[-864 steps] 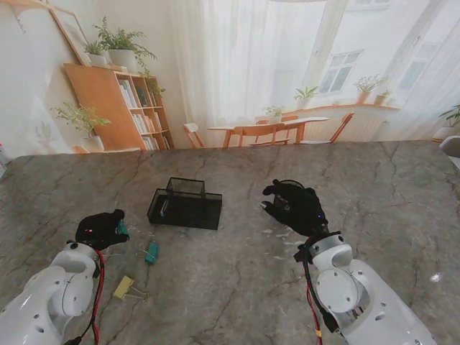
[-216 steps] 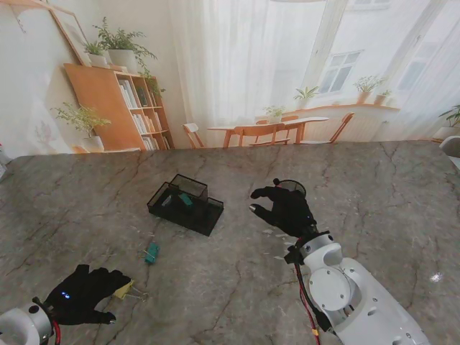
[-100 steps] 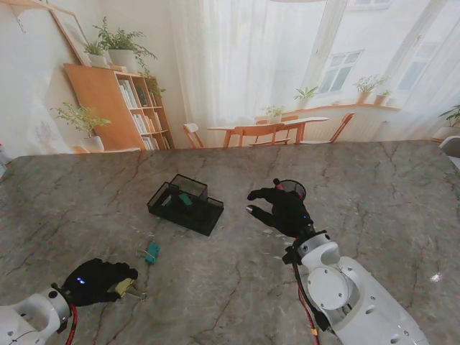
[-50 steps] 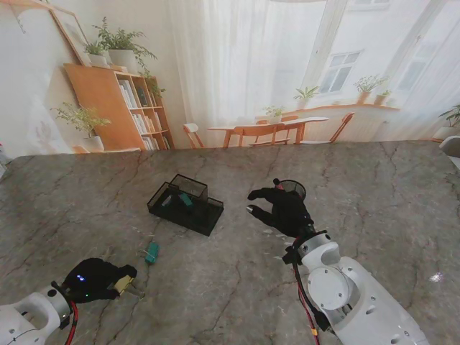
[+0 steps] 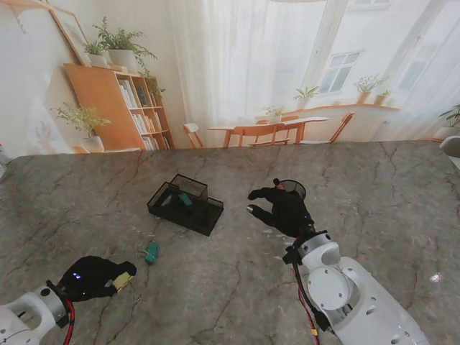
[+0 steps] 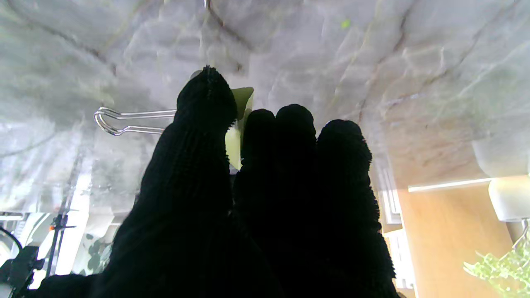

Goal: Organize desk stationery

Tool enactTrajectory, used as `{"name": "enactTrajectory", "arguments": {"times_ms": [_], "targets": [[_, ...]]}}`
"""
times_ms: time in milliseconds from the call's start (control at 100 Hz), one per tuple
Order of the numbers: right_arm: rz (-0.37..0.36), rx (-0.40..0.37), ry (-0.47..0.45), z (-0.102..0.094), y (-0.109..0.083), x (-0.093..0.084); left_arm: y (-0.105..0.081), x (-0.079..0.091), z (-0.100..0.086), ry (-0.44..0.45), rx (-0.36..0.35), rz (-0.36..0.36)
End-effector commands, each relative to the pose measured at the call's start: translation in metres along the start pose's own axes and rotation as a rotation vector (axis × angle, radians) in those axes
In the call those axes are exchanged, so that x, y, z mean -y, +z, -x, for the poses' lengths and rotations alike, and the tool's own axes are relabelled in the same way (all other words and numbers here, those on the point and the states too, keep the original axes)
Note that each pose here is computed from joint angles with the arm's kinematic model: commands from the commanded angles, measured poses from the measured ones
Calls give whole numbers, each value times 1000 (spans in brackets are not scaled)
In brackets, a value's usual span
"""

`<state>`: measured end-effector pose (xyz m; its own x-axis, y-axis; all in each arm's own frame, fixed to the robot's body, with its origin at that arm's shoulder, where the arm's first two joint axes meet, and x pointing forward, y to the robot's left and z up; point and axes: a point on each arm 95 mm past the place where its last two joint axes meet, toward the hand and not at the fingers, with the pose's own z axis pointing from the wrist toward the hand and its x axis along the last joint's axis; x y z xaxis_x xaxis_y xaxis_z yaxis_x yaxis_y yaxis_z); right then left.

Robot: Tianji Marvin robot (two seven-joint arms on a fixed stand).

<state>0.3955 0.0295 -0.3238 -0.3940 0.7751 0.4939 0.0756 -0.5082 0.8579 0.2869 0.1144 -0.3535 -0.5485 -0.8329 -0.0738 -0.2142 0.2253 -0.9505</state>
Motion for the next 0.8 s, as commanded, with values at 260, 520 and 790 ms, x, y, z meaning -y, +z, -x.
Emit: {"name": "enactTrajectory", "arguments": {"times_ms": [260,520,790], "targets": [[2,6,2,0,-2,-1,18,53,9,9,-51,-114],[12,9,6,1,-3,-2,61,98,27,-24,-97,-185],[25,13,10,2,-5,-4,118,126,34,-101,-115,-197]]}}
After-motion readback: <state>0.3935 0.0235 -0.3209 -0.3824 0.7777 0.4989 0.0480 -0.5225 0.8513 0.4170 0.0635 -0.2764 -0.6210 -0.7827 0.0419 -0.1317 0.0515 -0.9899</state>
